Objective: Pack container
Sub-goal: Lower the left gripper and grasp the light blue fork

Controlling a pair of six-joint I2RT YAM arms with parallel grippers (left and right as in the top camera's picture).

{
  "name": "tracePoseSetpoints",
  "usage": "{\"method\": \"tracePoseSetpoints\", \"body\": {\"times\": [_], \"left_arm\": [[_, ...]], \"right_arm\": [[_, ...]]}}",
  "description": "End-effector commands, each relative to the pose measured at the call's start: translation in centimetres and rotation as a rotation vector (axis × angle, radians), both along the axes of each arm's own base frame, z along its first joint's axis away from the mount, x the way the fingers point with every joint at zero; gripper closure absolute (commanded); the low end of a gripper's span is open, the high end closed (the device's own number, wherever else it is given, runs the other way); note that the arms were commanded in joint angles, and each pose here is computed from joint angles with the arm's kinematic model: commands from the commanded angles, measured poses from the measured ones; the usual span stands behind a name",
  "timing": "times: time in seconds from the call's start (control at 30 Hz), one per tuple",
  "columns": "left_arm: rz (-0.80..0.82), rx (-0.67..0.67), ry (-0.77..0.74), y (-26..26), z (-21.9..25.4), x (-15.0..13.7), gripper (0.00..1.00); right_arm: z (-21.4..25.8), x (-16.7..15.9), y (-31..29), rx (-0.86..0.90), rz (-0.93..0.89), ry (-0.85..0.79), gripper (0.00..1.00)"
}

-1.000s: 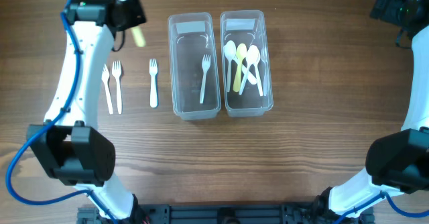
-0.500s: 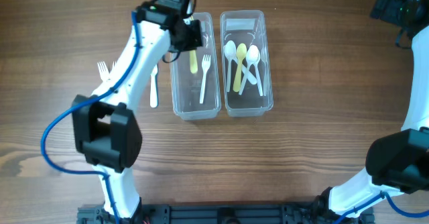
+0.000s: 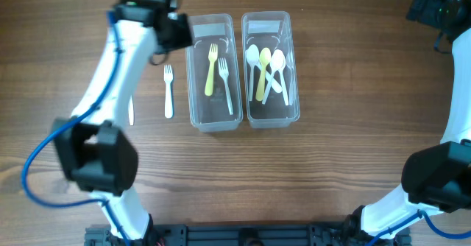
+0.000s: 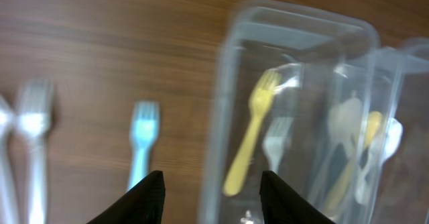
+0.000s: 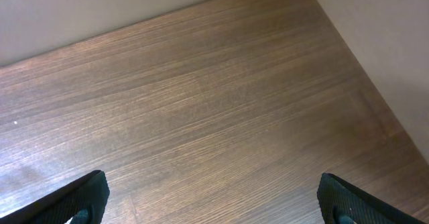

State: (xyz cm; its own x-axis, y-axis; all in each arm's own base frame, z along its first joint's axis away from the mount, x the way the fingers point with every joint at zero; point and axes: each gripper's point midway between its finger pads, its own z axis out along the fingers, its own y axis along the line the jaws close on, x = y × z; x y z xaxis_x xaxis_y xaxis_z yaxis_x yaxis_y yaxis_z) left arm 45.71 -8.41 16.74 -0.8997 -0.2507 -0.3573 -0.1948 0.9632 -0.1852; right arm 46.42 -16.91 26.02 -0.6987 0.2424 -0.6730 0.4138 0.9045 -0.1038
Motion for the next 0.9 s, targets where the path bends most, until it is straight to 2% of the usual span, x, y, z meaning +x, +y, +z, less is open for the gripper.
{"method": "tracePoseSetpoints", "body": {"times": [0.0, 0.2, 0.57, 0.67, 0.87], "left_arm": [[0.107, 0.037, 0.018, 5.1, 2.0, -1.8, 0.52], [0.042, 0.094, 0.150, 6.7, -2.2, -3.8, 0.54], [0.005, 0.072, 0.184, 6.2, -9.8, -4.9, 0.51], [-0.076, 0.017, 0.182, 4.9, -11.0, -5.3, 0.51], [-0.095, 0.027, 0.200, 5.0, -12.4, -6.1, 0.51]], "right_arm": [[-0.4, 0.2, -0.1, -0.014, -0.002, 0.011, 0.00], [-0.4, 0.2, -0.1, -0.015, -0.002, 0.011, 0.00], [-0.4, 0.2, -0.1, -0.014, -0.002, 0.011, 0.00], [-0.4, 0.2, -0.1, -0.015, -0.002, 0.011, 0.00], [-0.4, 0.2, -0.1, -0.015, -0.002, 0.011, 0.00]]}}
